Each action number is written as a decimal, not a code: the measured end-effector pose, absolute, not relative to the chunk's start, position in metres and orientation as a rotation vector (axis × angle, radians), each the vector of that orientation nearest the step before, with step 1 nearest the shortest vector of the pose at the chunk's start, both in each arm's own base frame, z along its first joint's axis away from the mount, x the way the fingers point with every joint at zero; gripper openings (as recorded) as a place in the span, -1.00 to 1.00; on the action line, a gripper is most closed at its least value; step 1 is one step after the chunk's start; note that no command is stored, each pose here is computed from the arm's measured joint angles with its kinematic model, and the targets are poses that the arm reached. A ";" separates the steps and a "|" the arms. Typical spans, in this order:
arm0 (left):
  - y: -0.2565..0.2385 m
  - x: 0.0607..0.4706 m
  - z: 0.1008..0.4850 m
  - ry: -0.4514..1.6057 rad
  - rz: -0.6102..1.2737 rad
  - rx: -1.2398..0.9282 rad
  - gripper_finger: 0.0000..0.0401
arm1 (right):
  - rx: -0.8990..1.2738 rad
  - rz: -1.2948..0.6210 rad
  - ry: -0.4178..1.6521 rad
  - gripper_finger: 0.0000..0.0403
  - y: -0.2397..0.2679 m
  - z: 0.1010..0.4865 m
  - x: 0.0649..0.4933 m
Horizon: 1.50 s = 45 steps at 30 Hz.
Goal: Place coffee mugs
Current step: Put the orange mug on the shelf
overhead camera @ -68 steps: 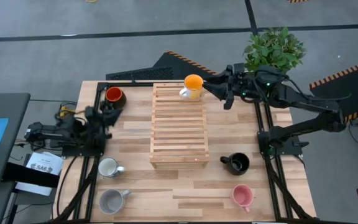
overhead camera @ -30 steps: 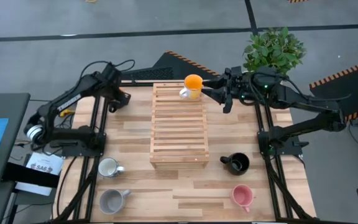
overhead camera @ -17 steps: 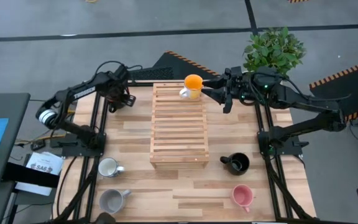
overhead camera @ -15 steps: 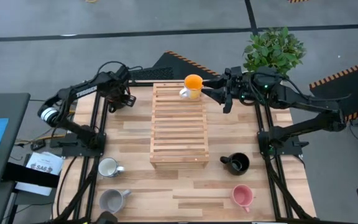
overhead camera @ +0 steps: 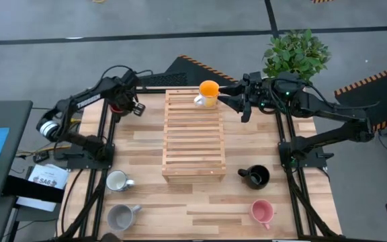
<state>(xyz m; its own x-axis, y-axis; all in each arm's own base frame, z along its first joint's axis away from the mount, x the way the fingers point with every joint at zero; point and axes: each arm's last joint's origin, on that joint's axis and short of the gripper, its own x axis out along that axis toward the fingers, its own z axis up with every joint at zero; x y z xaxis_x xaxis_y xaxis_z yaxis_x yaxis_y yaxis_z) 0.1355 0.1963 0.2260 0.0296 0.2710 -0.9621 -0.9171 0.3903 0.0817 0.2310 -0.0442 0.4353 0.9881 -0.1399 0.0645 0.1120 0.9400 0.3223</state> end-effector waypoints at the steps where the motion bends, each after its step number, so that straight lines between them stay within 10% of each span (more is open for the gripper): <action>1: 0.194 0.134 0.233 1.188 1.043 -0.699 -0.97 | 0.324 -0.129 -0.087 0.03 -0.044 0.435 0.231; 20: 0.096 0.236 0.439 0.843 0.482 -0.316 -0.98 | 0.367 -0.128 -0.087 0.03 -0.044 0.435 0.232; 45: 0.132 0.334 0.380 1.088 0.337 -0.208 -0.95 | 0.383 -0.126 -0.100 0.03 -0.044 0.436 0.232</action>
<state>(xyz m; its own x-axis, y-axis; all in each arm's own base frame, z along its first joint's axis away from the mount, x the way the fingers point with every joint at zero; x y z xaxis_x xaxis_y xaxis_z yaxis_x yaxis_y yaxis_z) 0.3340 0.1318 0.3801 0.4206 0.1658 -0.8919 -0.3679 0.9299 -0.0006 0.2319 -0.0444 0.4358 0.9873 -0.1413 0.0733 0.1035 0.9197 0.3787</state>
